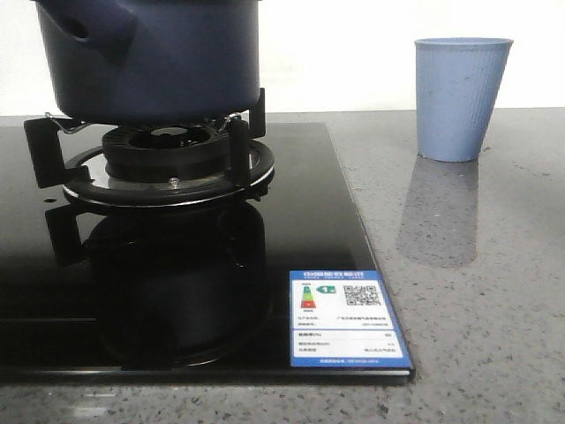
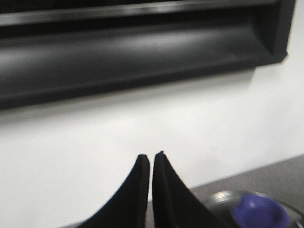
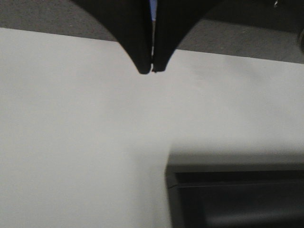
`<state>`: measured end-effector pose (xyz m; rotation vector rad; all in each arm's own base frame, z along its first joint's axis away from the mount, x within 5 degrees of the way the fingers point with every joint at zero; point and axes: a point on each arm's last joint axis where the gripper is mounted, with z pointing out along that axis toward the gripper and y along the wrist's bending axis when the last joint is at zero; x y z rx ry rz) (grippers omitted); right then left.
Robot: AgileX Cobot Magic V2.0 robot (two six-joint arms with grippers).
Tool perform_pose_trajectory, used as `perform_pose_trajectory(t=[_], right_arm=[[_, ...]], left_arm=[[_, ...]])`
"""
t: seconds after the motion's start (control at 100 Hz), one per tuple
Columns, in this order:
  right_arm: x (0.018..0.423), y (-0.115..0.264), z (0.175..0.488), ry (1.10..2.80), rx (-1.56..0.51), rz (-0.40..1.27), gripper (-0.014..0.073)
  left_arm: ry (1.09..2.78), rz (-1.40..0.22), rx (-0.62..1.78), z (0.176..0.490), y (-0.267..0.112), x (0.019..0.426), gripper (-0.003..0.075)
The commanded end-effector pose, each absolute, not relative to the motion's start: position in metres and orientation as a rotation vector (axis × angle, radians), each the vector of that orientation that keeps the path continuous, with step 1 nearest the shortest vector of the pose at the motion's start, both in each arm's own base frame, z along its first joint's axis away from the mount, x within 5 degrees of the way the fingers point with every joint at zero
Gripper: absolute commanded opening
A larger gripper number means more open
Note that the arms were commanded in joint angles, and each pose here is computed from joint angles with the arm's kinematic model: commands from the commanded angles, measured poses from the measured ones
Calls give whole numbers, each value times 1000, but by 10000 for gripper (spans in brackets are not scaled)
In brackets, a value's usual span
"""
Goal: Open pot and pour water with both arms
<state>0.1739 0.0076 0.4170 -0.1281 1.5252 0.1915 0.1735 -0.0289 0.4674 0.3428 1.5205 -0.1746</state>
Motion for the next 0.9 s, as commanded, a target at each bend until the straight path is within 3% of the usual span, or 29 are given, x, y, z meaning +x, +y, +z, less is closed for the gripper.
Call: perform_pose_trajectory(t=[0.0, 0.3, 0.44, 0.89], right_arm=[[145, 10, 419, 1454, -124, 130, -53], [80, 10, 331, 1451, -74, 92, -53], [64, 12, 307, 1430, -77, 90, -53], [61, 13, 293, 1437, -81, 95, -53]], left_arm=[[1443, -172, 264, 468, -27, 151, -20], [1426, -214, 146, 367, -21, 84, -19], [1418, -238, 129, 331, -20, 64, -19], [1375, -284, 106, 325, -21, 52, -19]])
